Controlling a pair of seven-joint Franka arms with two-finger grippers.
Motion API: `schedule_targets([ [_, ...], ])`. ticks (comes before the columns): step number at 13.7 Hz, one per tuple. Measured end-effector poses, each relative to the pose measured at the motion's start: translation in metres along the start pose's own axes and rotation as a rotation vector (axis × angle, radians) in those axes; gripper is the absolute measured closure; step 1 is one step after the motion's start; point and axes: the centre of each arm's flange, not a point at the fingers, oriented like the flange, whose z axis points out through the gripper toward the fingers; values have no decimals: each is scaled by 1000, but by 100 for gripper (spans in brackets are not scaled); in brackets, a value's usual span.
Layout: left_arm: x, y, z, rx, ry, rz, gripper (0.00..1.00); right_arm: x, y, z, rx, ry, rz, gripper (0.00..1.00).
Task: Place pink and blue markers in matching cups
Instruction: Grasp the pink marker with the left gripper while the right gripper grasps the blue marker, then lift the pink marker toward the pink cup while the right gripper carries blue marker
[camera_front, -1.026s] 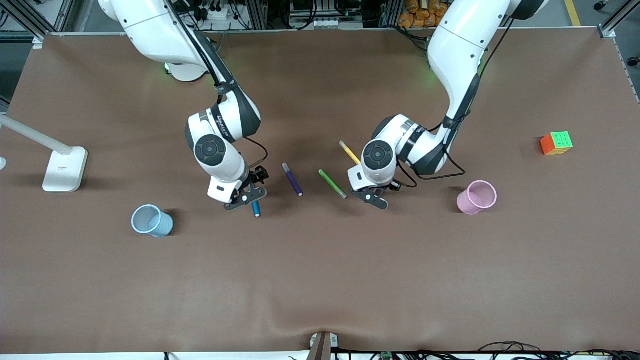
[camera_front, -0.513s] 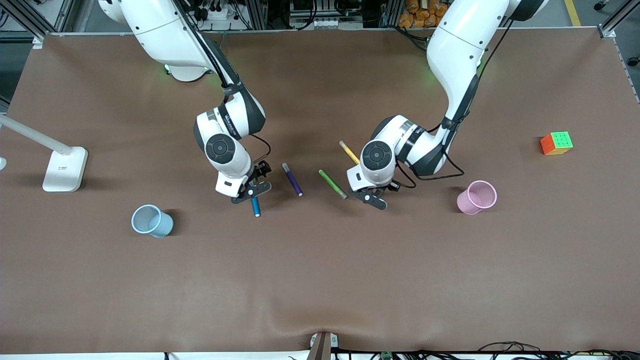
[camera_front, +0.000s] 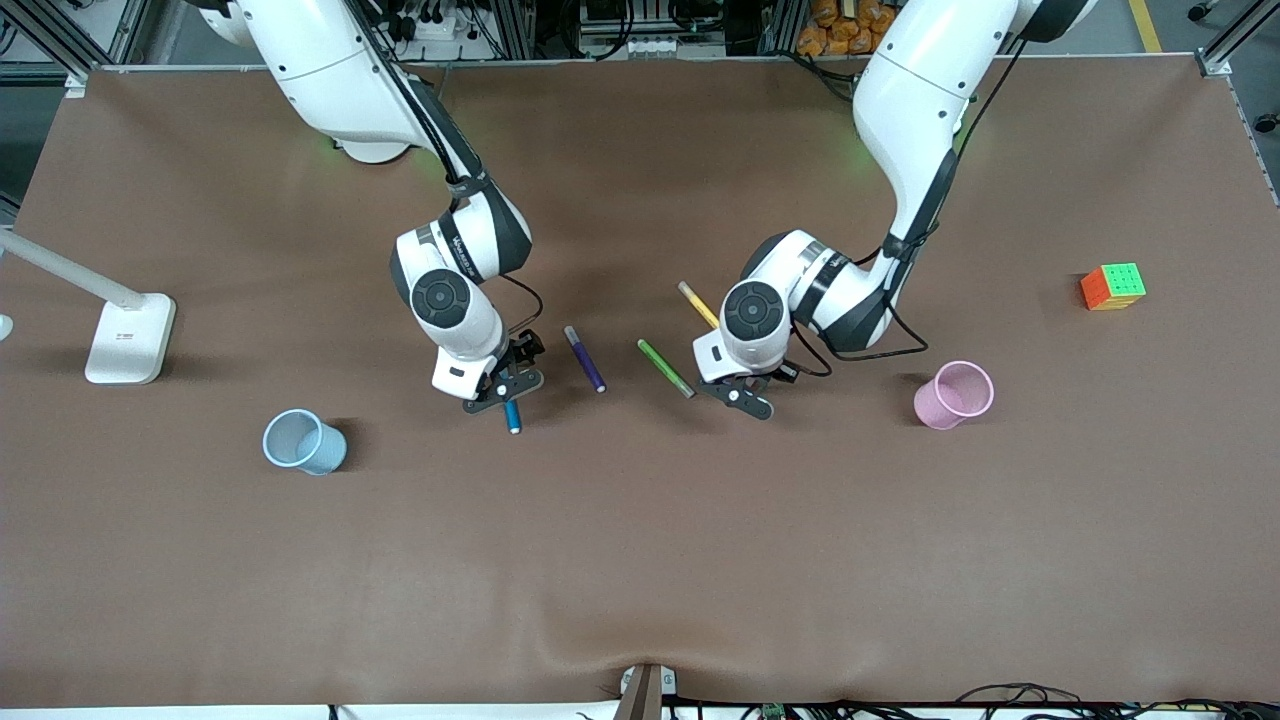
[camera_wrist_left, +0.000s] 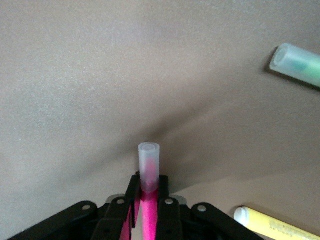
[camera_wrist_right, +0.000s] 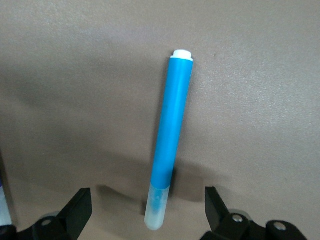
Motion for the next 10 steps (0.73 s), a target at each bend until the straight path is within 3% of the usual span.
schedule_targets([
  [9, 3, 0, -5, -1, 12, 31, 82, -1, 1, 6, -2, -10, 1, 2],
  [10, 5, 0, -8, -2, 18, 31, 82, -1, 1, 6, -2, -11, 1, 12],
])
